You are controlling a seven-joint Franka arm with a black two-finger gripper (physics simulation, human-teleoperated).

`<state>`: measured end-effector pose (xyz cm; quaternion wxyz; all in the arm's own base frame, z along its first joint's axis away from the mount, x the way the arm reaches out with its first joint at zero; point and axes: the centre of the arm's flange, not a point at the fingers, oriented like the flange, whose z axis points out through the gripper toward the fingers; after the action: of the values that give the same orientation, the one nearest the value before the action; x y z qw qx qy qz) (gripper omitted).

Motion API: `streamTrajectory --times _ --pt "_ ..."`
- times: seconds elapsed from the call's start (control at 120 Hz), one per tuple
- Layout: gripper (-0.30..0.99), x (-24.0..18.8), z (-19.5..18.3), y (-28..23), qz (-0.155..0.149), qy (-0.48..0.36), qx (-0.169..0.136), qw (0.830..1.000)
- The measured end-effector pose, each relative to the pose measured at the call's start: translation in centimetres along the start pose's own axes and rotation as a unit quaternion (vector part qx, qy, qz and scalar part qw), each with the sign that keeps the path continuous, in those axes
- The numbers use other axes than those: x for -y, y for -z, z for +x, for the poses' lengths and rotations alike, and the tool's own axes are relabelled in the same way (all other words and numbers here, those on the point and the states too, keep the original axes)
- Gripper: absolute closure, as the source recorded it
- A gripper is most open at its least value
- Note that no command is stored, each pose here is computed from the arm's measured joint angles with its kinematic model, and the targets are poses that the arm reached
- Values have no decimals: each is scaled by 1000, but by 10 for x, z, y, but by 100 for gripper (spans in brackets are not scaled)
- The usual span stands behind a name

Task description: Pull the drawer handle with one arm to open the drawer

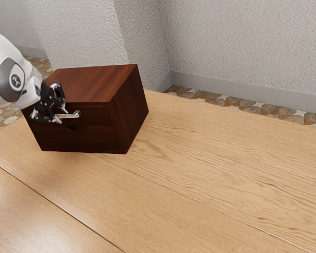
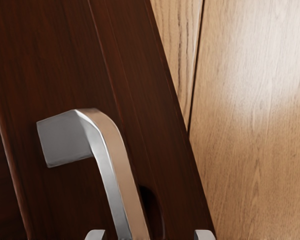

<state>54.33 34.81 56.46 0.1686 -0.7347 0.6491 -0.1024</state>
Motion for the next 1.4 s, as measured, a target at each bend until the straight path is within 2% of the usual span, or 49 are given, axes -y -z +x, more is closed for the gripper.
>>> streamTrajectory --times 0.142,0.292,0.533,0.8,1.083,1.4 --pt "59 -6 -8 0 1 5 -4 1000" --pt "65 -19 3 6 -2 0 -14 1000" --pt "68 -57 14 22 -4 -2 -26 1000" --pt "71 -113 31 46 28 -12 -17 999" --pt "72 -145 37 60 48 -22 -6 999" --pt "71 -169 43 67 50 -43 1 998"
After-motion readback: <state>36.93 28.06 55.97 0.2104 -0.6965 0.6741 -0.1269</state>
